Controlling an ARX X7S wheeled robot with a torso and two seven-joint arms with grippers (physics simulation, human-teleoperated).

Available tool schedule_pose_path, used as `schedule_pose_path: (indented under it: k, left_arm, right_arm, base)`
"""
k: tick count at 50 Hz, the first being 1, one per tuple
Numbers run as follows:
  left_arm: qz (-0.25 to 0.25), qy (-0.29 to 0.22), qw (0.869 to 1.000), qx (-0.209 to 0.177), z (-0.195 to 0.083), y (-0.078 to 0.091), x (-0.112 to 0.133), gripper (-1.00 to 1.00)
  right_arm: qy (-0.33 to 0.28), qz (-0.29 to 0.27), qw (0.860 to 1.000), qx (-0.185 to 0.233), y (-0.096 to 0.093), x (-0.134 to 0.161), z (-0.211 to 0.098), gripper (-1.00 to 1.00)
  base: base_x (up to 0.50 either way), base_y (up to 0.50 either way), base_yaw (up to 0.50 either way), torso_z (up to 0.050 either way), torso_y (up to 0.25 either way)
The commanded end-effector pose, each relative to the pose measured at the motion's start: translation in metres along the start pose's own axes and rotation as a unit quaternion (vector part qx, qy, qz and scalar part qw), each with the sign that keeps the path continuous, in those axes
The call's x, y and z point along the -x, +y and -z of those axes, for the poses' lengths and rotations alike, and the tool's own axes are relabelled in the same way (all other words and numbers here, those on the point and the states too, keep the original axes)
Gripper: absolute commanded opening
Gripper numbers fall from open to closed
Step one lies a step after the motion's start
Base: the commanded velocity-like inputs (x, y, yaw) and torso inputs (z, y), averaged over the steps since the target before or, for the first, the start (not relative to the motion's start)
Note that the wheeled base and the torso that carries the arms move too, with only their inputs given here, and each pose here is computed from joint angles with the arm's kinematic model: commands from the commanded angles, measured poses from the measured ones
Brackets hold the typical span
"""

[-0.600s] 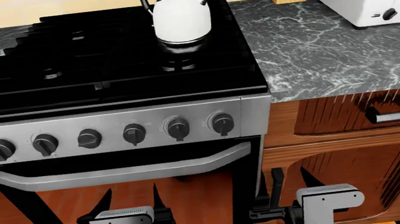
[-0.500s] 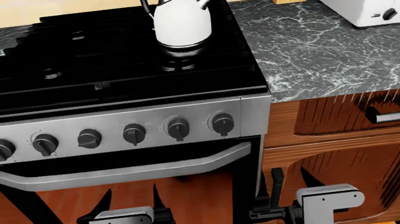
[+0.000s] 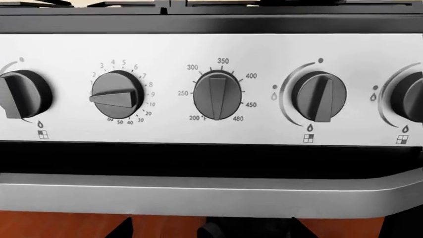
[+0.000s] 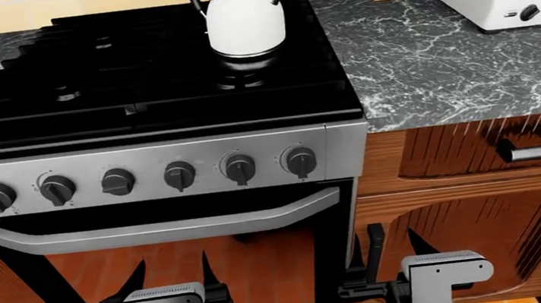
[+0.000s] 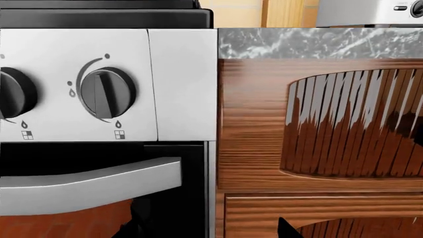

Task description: Turn on the front right burner of the stove.

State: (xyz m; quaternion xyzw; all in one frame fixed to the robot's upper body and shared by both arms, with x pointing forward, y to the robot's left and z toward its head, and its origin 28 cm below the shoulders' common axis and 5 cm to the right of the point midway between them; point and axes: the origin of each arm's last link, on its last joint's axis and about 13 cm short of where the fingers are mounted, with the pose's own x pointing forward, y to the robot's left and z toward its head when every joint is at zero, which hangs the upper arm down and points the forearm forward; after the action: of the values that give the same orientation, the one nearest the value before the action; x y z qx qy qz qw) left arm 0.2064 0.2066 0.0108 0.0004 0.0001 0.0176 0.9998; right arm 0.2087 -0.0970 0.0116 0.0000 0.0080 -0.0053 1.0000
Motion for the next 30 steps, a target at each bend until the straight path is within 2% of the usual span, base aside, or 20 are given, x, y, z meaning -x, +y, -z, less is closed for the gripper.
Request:
schedule_pose_path:
  k: [1, 30]
  left_arm:
    - [-0.006, 0.006, 1.0, -0.004, 0.002, 0.0003, 0.0001, 1.0]
    - [-0.008, 0.017, 1.0, 0.003, 0.0034, 0.0014, -0.0007, 1.0]
  right_arm:
    - [0.004, 0.002, 1.0, 0.001, -0.0002, -0.0004, 0.0022, 1.0]
    - [0.012, 0.006, 1.0, -0.002, -0.0003, -0.0004, 0.0046, 1.0]
  base:
    - [0.0, 0.0, 0.0, -0.05, 0.0]
    - [0.0, 0.0, 0.0, -0.05, 0.0]
